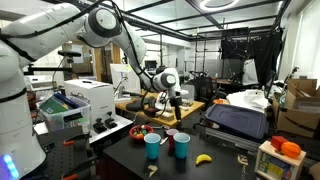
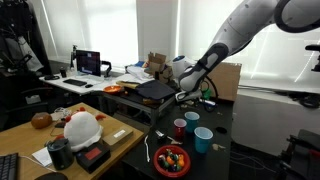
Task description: Pick up the white, orange , white-brown and green objects from the bowl and put them in the cup near the banana plush toy
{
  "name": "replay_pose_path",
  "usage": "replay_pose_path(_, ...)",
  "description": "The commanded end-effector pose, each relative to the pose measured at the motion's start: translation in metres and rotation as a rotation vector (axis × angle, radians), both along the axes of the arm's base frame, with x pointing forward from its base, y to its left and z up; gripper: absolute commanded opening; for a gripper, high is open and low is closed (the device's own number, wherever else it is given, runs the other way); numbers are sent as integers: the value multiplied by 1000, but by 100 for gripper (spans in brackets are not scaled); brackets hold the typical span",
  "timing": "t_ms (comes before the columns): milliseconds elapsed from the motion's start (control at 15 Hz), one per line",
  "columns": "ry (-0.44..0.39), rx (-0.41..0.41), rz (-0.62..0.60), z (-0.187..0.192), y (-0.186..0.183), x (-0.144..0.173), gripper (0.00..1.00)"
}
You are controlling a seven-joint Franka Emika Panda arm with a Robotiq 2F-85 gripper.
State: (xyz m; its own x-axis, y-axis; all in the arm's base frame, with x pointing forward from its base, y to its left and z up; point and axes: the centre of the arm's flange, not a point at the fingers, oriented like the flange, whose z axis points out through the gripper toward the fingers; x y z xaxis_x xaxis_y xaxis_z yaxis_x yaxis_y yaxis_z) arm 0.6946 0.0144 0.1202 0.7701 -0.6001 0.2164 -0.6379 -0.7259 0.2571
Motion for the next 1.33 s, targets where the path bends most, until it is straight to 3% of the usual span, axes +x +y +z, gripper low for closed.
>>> replay_pose_path(0, -29, 58, 128, 53, 51, -29, 100)
replay_pose_path(267, -9, 140, 287, 77, 114, -43, 100)
replay_pose_path(600, 53, 259, 457, 62, 174, -52, 100)
replay_pose_path(867, 120, 284, 469, 37, 195, -56, 100)
replay_pose_path(1267, 197, 329, 430, -10, 197, -62, 100)
